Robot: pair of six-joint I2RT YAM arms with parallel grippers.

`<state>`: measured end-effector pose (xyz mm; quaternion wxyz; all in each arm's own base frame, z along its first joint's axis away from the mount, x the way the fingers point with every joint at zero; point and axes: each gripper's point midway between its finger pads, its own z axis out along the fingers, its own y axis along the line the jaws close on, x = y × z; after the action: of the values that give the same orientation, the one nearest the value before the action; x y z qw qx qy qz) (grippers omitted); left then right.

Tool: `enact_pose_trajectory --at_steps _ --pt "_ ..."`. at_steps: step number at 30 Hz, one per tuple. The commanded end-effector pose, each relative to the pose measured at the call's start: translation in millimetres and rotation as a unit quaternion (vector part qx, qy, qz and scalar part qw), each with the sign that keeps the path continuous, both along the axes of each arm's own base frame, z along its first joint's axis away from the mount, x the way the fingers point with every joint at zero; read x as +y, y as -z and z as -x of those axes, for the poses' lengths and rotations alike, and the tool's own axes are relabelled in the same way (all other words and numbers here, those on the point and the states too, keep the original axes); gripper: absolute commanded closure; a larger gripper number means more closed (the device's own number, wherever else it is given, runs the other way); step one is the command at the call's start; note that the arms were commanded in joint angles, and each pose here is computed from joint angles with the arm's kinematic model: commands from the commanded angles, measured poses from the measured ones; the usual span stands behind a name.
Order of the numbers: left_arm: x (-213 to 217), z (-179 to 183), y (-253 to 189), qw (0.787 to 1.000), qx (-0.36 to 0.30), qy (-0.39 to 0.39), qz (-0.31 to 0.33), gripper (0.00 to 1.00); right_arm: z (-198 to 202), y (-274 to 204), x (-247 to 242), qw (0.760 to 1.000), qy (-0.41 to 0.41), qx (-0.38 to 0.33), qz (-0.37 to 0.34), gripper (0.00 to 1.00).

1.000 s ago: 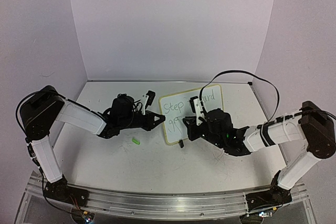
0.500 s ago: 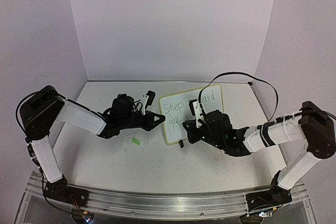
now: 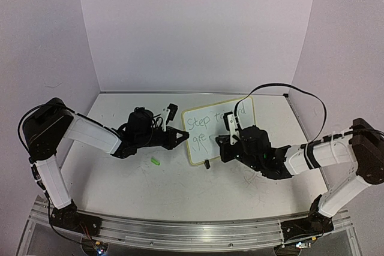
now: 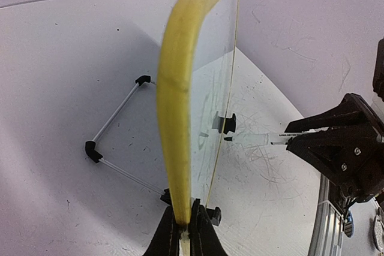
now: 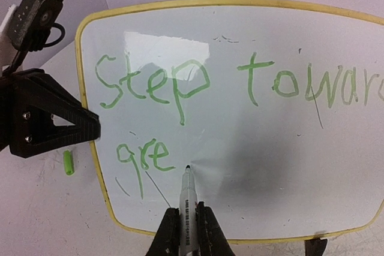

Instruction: Write a sentence on the whiteboard

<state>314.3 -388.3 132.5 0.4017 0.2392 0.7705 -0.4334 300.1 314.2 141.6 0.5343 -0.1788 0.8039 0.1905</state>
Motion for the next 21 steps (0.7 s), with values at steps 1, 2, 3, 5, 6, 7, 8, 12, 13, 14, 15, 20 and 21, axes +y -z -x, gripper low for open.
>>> enact_pose_trajectory --at_steps 1,2,3,5,6,7,8,12,13,14,15,20,21 --pt "3.7 -5.7 -13.5 1.000 -0.025 -0.012 -0.005 1.00 -5.7 -13.1 0.2 1.000 -0.001 -0.016 -0.024 1.00" --pt "3.6 -5.7 -13.8 1.000 -0.025 -0.011 -0.005 1.00 -6.5 -14.6 -0.1 0.999 0.000 -0.019 -0.027 1.00" --pt "3.7 -5.7 -13.9 1.000 -0.025 -0.012 -0.005 1.00 -7.1 -16.8 0.1 0.999 0.000 -0.022 -0.031 1.00" --pt "3.9 -5.3 -13.3 1.000 -0.025 -0.011 -0.006 1.00 -8.4 -19.6 2.4 0.999 -0.001 -0.026 -0.035 1.00" --pt "4.0 -5.2 -13.4 1.000 -0.025 -0.011 -0.006 1.00 -9.3 -19.5 3.3 0.999 -0.001 -0.027 -0.035 1.00" --pt "3.9 -5.4 -14.3 1.000 -0.026 -0.012 -0.005 1.00 -10.6 -18.0 4.0 0.999 0.000 -0.027 -0.033 1.00" --pt "4.1 -5.6 -14.4 1.000 -0.025 -0.012 -0.004 1.00 -11.5 -16.6 5.2 0.999 0.000 -0.026 -0.031 1.00" --pt "4.7 -4.8 -15.5 1.000 -0.027 -0.012 -0.004 1.00 -14.4 -13.2 6.0 0.999 0.007 -0.023 -0.031 1.00" --pt "4.9 -4.9 -15.3 1.000 -0.027 -0.013 -0.005 1.00 -14.7 -13.0 6.0 0.999 0.008 -0.023 -0.031 1.00" --pt "5.2 -5.1 -15.0 1.000 -0.026 -0.013 -0.005 1.00 -15.0 -12.8 5.9 0.999 0.009 -0.023 -0.031 1.00" --pt "5.3 -5.2 -15.0 1.000 -0.027 -0.013 -0.005 1.00 -15.4 -12.7 5.9 0.999 0.010 -0.022 -0.030 1.00" --pt "4.2 -4.9 -15.3 1.000 -0.027 -0.012 -0.004 1.00 -15.9 -14.6 7.4 0.999 0.006 -0.027 -0.028 1.00" --pt "4.4 -4.9 -14.9 1.000 -0.026 -0.011 -0.004 1.00 -15.6 -15.7 8.5 0.999 0.004 -0.029 -0.030 1.00"
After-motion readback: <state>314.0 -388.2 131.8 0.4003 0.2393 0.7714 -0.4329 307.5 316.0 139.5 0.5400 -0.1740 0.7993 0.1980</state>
